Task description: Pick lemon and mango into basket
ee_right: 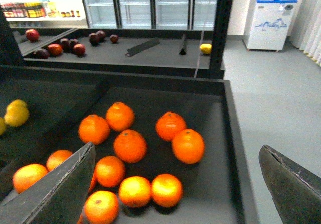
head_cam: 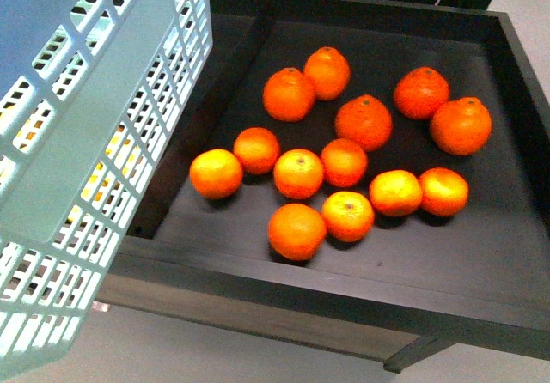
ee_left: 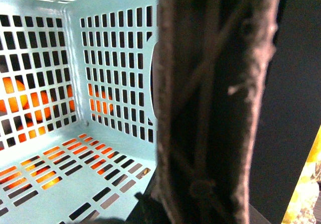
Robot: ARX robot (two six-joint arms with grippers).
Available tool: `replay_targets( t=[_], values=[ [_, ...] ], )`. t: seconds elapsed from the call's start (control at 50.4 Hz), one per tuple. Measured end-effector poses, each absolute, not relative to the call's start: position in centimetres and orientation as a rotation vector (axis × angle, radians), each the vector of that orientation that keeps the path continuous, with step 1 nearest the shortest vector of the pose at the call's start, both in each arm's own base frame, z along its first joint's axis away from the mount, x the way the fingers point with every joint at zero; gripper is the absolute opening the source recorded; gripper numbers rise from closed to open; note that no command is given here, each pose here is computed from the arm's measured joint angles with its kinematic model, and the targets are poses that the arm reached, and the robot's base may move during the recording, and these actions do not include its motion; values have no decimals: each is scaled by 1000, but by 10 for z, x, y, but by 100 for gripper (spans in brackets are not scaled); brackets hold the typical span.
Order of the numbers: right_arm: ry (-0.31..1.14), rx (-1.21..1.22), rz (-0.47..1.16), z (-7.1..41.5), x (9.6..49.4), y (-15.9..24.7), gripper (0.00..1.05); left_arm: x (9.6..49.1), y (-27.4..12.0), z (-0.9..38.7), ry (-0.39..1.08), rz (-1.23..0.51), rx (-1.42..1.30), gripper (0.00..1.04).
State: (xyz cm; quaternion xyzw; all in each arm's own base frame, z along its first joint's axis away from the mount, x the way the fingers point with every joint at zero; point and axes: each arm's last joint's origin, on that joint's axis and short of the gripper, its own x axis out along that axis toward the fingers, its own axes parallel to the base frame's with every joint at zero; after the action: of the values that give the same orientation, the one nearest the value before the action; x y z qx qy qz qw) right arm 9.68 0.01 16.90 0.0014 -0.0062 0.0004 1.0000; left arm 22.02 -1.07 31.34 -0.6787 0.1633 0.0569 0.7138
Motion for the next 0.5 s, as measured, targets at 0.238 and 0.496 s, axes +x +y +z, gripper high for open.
replay_targets(
  t=[0.238, 0.496],
  values=[
    [-13, 3, 1, 169, 97, 0, 96, 220, -11, 313, 362, 126, -1504, 5],
    [-12, 2, -1, 169, 97, 0, 96, 220, -11, 313, 363, 126, -1505, 5]
  ],
)
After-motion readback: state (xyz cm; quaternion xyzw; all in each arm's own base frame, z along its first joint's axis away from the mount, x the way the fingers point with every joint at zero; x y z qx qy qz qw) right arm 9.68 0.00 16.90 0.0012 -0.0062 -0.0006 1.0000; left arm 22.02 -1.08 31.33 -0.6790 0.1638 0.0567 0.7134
